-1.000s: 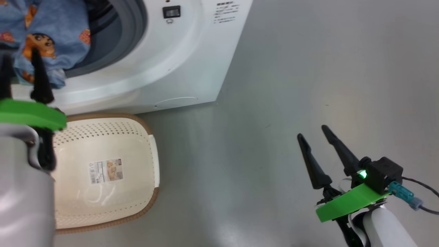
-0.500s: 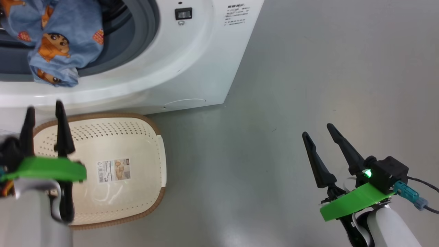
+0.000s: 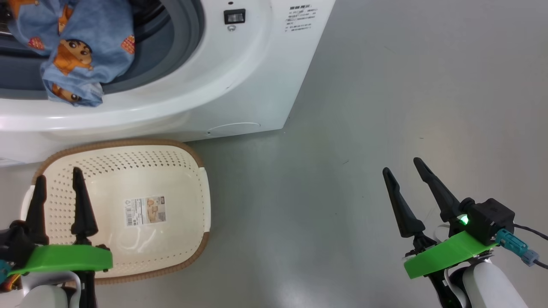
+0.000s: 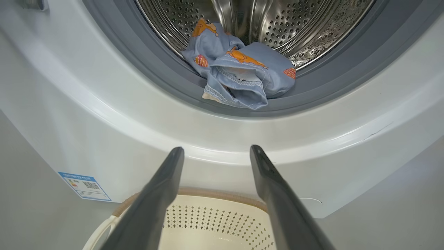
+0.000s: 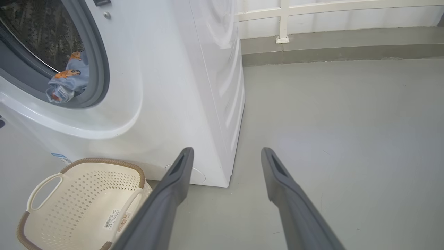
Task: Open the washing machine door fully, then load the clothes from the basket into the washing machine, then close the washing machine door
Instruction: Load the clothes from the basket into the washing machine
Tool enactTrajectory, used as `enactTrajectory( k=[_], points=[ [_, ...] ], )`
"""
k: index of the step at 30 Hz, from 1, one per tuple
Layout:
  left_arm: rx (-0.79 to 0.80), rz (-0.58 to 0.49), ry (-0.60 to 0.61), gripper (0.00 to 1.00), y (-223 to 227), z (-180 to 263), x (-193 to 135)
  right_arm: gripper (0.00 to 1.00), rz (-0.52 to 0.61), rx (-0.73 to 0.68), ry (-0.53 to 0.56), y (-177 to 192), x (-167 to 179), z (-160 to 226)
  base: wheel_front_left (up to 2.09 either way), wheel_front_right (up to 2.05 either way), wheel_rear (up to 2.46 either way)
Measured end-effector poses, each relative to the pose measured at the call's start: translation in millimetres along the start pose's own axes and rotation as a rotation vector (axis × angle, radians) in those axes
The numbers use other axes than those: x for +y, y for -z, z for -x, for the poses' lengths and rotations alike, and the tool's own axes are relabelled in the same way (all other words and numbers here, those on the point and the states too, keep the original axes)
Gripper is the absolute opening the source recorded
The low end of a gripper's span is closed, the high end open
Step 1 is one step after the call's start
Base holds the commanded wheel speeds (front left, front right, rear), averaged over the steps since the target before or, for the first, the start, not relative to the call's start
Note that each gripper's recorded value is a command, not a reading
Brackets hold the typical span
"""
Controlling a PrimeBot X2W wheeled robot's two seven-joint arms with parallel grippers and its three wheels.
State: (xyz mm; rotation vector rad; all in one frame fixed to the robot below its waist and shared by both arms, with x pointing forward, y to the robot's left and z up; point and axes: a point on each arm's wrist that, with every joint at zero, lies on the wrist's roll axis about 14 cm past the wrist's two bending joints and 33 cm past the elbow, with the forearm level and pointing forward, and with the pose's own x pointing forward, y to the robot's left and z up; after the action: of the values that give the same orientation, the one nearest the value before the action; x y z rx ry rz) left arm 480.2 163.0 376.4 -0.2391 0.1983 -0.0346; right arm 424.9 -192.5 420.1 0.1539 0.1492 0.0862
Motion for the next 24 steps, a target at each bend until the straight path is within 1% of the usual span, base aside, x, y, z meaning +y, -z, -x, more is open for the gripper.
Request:
enactTrajectory(
  k=[7, 12, 17, 24],
  points=[
    [-0.013, 0.004, 0.009, 1.00, -3.9, -1.8, -4.1, 1.00, 0.001, -0.001, 0.001, -0.6, -0.5, 0.7, 0.00, 0.00, 0.00],
    [0.021, 0.010, 0.020, 1.00, 7.1, -3.8, -8.9, 1.00, 0.001, 0.001, 0.002, 0.1, -0.9, 0.5, 0.00, 0.00, 0.00],
    [0.005, 0.015, 0.056, 1.00, -0.1, -23.7, -22.1, 1.00, 0.000, 0.004, 0.001, 1.6, -0.4, -0.2, 0.00, 0.00, 0.00],
    [-0.004, 0.011, 0.083, 1.00, -7.4, -47.5, -32.0, 1.00, -0.004, 0.012, -0.007, 4.4, 2.9, 0.2, 0.00, 0.00, 0.00]
  ],
)
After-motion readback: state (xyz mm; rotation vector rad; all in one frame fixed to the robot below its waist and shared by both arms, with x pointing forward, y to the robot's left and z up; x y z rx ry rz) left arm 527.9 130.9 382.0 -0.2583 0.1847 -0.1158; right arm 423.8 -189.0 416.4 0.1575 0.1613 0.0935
